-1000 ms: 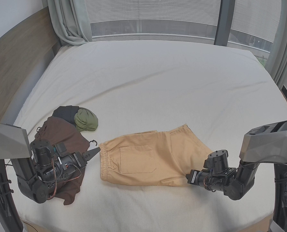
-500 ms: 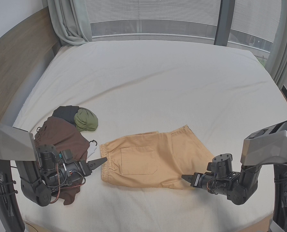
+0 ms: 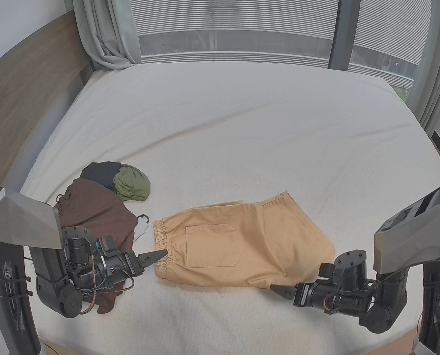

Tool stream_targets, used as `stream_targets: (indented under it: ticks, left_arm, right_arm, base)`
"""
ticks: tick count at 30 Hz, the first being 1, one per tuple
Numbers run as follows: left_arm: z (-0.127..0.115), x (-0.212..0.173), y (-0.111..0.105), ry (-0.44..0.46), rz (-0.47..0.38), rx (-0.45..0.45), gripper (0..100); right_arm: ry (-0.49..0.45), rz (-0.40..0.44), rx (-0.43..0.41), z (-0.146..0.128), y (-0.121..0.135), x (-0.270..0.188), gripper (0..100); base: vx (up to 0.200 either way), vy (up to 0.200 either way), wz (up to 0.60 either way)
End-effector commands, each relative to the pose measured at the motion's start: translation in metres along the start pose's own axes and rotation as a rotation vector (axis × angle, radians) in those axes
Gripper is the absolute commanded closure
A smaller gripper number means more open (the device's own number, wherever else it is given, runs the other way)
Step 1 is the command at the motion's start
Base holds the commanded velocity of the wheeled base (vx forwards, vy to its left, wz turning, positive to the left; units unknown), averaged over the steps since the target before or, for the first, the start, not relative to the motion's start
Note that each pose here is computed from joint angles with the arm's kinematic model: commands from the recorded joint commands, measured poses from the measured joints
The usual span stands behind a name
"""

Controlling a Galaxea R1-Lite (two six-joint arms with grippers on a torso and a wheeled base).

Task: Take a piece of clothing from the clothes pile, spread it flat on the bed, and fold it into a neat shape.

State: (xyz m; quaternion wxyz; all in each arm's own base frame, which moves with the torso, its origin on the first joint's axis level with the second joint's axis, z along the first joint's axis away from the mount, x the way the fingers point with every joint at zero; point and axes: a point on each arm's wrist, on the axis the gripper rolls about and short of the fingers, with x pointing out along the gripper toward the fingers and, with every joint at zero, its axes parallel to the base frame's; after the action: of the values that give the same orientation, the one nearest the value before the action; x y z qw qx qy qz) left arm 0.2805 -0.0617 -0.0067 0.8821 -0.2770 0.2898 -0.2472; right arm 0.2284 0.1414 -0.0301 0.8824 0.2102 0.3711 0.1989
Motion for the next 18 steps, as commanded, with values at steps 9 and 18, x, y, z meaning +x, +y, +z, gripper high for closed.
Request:
stream_targets:
  ticks: [9, 18]
  left_arm:
    - [-0.018, 0.023, 0.023, 0.056, 0.036, -0.032, 0]
    - [-0.025, 0.036, 0.031, 0.074, 0.039, -0.041, 0]
  right_arm:
    - [-0.017, 0.122, -0.042, 0.001, 0.021, -0.013, 0]
    - [-0.072, 0.265, -0.058, 0.023, 0.039, -0.022, 0]
  base:
    - [0.000, 0.000, 0.00]
    - [0.000, 0.000, 0.00]
